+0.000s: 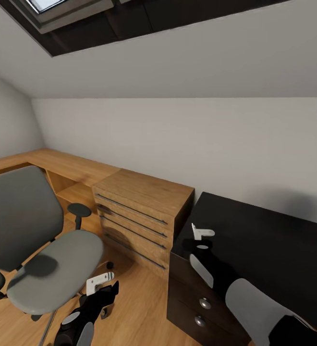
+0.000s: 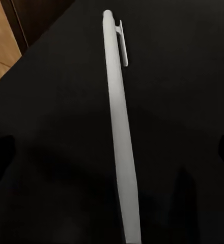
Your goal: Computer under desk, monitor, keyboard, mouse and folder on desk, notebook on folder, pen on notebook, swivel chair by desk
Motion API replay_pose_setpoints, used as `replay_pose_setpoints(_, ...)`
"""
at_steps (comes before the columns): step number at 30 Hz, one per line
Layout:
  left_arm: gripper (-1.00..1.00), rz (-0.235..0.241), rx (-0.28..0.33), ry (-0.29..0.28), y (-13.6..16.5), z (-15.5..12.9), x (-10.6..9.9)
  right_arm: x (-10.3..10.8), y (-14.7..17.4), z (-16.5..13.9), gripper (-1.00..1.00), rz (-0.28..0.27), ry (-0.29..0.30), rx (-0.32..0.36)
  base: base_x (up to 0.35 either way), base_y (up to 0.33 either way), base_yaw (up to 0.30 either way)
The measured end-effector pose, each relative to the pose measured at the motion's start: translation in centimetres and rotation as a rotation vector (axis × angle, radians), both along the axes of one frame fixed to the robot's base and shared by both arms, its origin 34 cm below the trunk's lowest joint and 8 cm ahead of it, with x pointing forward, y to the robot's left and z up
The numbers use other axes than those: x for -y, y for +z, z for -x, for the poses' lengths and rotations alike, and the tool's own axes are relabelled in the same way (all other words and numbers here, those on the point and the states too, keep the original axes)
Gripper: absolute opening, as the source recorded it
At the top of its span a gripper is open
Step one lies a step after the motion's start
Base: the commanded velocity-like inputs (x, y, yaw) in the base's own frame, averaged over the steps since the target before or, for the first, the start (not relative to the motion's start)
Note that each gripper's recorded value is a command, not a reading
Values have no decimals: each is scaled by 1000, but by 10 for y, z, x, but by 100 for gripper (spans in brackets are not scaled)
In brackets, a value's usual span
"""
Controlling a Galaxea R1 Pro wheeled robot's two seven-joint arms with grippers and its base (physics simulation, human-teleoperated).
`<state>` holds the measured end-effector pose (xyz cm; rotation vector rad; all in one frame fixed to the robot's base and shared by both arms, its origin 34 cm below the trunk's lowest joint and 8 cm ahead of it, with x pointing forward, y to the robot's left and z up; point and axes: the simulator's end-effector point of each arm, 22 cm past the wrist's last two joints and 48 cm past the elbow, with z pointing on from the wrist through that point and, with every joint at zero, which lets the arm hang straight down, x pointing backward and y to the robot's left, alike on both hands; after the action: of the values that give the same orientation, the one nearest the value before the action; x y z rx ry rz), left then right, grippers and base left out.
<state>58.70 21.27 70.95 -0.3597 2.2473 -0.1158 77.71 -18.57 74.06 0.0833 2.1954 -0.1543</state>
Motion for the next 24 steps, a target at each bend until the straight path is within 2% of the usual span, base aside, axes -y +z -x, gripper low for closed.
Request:
replay_pose_setpoints(4,100,1,6,0,3,-1,0,5,-8,3,100,3,1,-18,0,0,0)
replay_pose_setpoints(20,100,2,22,1,10,-4,0,2,-9,2,100,-2,22,-15,0,0,0)
replay_pose_setpoints(21,100,2,22,1,10,-4,0,2,-9,2,-100,-1,21,-15,0,0,0)
replay_pose_setpoints(24,100,2,22,1,10,-4,0,0,-9,2,-100,-10,23,-18,0,0,0)
